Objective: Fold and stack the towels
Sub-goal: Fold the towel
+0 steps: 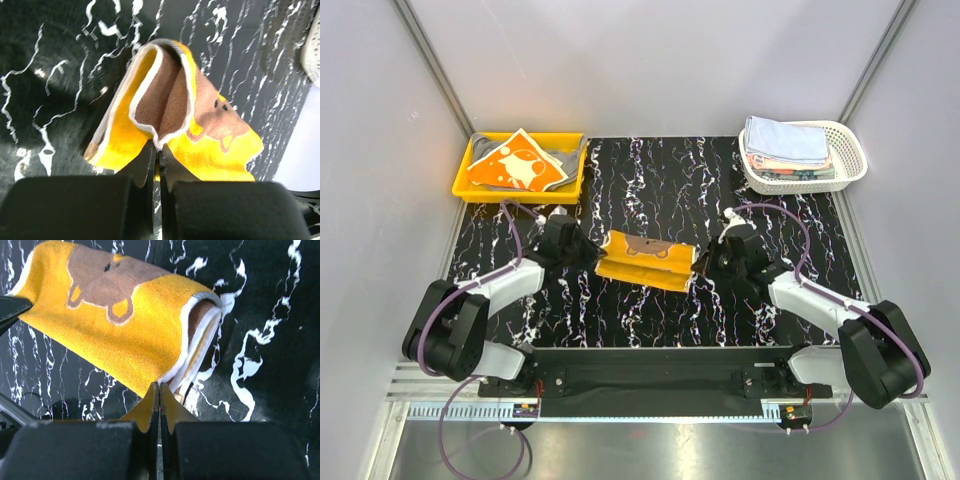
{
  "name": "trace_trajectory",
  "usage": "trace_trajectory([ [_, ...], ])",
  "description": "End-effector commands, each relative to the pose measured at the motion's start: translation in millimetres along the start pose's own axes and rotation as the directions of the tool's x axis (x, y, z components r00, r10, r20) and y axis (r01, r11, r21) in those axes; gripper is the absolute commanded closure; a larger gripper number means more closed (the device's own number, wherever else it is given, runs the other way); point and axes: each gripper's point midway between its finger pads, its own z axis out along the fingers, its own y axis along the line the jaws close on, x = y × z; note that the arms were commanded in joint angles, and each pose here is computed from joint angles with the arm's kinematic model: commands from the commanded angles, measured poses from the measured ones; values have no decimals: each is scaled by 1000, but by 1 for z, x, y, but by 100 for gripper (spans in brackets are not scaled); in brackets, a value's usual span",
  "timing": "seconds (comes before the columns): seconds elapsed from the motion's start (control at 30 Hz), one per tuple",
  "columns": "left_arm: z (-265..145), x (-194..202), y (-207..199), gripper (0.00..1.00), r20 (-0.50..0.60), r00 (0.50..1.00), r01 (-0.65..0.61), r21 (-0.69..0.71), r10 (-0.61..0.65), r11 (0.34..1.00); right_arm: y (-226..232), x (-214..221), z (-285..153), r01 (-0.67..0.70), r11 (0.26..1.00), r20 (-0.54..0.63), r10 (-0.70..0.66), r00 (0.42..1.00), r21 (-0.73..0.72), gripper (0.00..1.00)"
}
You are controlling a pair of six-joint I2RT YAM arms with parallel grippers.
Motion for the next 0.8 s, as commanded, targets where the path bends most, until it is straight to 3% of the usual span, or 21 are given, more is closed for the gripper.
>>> trace_trajectory([
  [0.0, -1, -5, 3, 100, 57, 998, 3, 10, -3, 1000, 4, 10, 1, -8, 1000, -10, 8, 1000, -28, 99],
  [0.47, 3, 12, 22, 99, 38, 999, 19, -4, -19, 1000, 1, 41, 6, -29, 999, -59, 27, 998, -43, 96],
  [0.57, 1, 14, 22, 91, 36, 999, 20, 3, -21, 1000, 1, 44, 4, -27, 999, -66, 25, 998, -43, 89],
  [0.63, -2, 14, 19, 78, 37, 999, 16, 14, -16, 1000, 2, 42, 1, -24, 999, -61, 21, 998, -43, 80],
  [0.77, -18, 7, 7, 74, 55, 998, -16, 36, 14, 999, 7, 29, -17, -7, 1000, -28, 6, 1000, -27, 73],
])
